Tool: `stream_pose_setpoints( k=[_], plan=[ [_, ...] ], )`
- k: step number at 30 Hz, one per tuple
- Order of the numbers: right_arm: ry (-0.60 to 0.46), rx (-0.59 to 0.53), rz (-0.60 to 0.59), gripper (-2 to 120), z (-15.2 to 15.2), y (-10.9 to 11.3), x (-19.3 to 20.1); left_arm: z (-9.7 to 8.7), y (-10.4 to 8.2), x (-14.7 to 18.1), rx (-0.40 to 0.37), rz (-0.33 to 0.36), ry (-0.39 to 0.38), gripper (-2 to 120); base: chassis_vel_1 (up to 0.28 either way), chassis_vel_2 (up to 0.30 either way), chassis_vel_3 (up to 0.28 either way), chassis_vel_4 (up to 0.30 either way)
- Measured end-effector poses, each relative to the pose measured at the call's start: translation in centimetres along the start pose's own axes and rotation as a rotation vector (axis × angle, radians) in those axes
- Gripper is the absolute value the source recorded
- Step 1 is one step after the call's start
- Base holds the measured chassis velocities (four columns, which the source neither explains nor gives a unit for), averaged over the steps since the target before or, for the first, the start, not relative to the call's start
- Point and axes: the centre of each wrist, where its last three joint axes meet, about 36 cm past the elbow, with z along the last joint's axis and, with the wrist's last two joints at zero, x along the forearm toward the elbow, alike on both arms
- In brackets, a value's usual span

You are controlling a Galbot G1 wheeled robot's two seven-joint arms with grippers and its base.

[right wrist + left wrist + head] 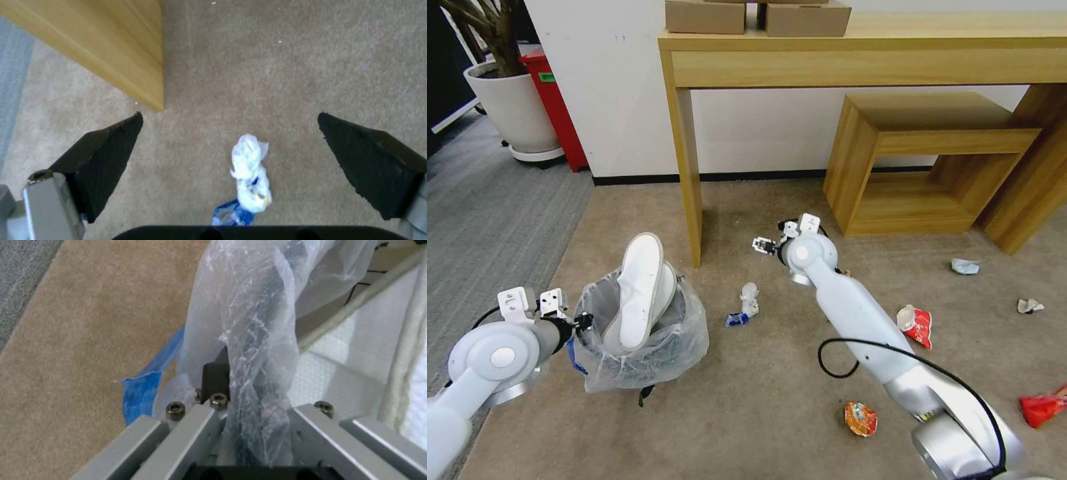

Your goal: Pick up the trash bin and place the garbage on the floor into it.

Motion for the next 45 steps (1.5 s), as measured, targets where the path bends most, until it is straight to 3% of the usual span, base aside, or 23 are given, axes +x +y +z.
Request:
stream_pose_setpoints(
  k=[13,19,23,31,34,35,38,39,41,43,45],
  plan=[
    [-0.034,-0.006,0.057,100,0.7,-1.5,-5.0,-0.2,0.0,-0.7,-0.003,0.005,0.004,0,0.000,0.000,0.000,0.000],
    [-0.035,0.005,0.041,100,1.1,-1.2,-5.7,0.0,0.0,-0.6,-0.011,0.005,0.008,0,0.000,0.000,0.000,0.000],
    [-0.077,0.004,0.006,100,1.5,-0.2,-6.0,0.1,-0.2,-0.5,-0.011,0.007,0.007,0,0.000,0.000,0.000,0.000],
    [-0.143,0.027,-0.019,100,1.9,-0.4,-5.8,-0.2,-0.2,-0.2,-0.010,0.009,-0.002,0,0.000,0.000,0.000,0.000],
    [-0.290,0.046,-0.059,100,2.2,-1.4,-5.1,-0.1,-0.4,-0.1,-0.008,0.016,-0.002,0,0.000,0.000,0.000,0.000],
    [-0.290,0.046,-0.059,100,2.2,-1.4,-5.1,-0.1,-0.4,-0.1,-0.008,0.016,-0.002,0,0.000,0.000,0.000,0.000],
    [-0.597,0.147,-0.154,100,2.7,-3.8,-2.8,0.2,-0.6,0.0,-0.005,0.023,0.000,0,0.000,0.000,0.000,0.000],
    [-0.597,0.147,-0.154,100,2.7,-3.8,-2.8,0.2,-0.6,0.0,-0.005,0.023,0.000,0,0.000,0.000,0.000,0.000],
    [-0.863,0.223,-0.208,100,2.9,-6.8,0.1,0.6,-0.6,0.1,-0.001,0.021,0.005,0,0.000,0.000,0.000,0.000],
    [-0.922,0.234,-0.220,100,3.1,-7.9,0.9,0.8,-0.6,0.2,0.000,0.020,0.007,0,0.000,0.000,0.000,0.000],
    [-1.037,0.265,-0.239,100,3.9,-11.7,3.4,1.1,-0.6,0.3,0.004,0.024,0.006,0,0.000,0.000,0.000,0.000]
  ],
)
